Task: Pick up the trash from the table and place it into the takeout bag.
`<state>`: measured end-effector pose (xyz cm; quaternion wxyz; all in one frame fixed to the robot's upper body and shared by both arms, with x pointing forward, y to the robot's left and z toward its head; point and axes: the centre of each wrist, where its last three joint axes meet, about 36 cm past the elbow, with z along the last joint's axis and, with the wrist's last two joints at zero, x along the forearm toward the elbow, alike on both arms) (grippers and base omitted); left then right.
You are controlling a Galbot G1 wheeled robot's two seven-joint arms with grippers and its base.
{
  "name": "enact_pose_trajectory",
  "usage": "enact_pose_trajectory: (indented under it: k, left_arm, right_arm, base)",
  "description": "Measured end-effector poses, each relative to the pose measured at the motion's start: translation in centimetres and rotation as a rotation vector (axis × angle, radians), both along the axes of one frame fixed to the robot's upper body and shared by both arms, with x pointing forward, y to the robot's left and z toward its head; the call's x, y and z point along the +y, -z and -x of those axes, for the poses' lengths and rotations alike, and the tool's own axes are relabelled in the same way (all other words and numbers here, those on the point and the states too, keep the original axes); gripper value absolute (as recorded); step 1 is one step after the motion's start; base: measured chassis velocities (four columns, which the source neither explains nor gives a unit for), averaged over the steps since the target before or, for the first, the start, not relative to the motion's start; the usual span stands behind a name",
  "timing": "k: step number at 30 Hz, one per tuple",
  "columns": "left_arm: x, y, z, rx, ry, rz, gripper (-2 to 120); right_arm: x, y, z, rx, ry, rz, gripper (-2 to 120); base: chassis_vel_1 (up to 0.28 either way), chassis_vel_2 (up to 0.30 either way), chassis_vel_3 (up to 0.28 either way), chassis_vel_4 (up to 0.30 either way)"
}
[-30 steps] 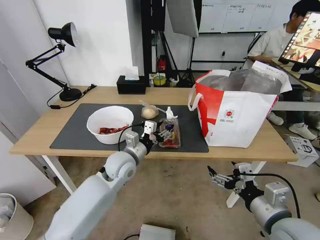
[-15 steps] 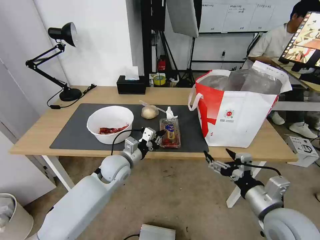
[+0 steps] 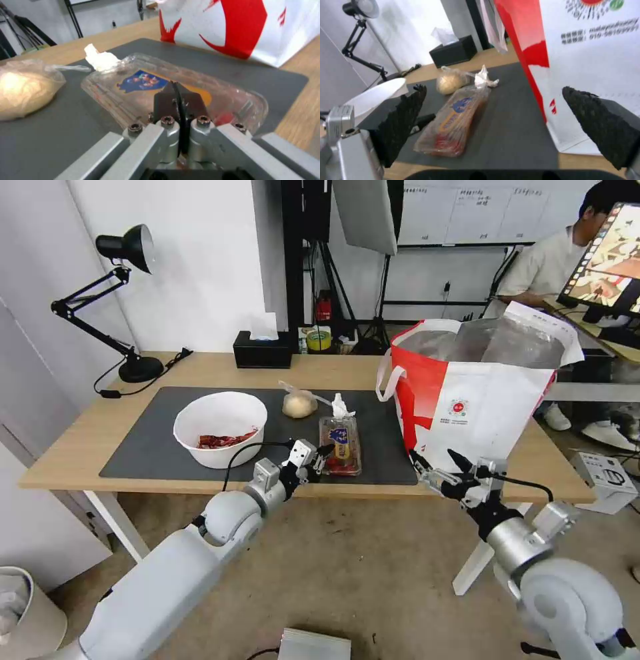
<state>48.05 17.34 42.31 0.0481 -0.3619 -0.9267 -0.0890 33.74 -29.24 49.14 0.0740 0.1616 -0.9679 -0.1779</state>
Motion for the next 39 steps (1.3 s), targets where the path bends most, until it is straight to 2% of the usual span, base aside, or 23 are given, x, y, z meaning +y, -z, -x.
enact_pose_trajectory:
  k: [2,10,20,26,39]
  left_arm:
    - [0.2,0.4,-0.1,-0.018,0.004,-0.031,0]
    - [0.5,1.0,-0.2,-0.028,0.011,-0.064,0]
    - [0.8,0.7,-0.3,-0.033,0.018,-0.075,0]
    - [0.4,0.9,-0.2,-0.027,0.026,-0.065,0]
    - [0.1,0.7,-0.8,-0.028,0.038,-0.056,0]
  right_arm:
    - [0.1,-0.2,-0.8,0.026,-0.009,-0.053,100]
    - [0.6,0.0,-2.5,0.088,-0.026,-0.139,100]
    - [1.6,0.3,-4.8,0.193,-0.060,-0.220,100]
    - [2.5,-0.4,-8.0,0.265,-0.101,-0.289,100]
    - [5.1,-1.1,-13.3,0.391,-0.114,-0.289,100]
  base:
    - [0.000,0.000,0.000,0.000]
    - [0.000,0.000,0.000,0.000]
    - [0.000,0.000,0.000,0.000]
    - [0.000,0.000,0.000,0.000]
    - [0.000,0.000,0.000,0.000]
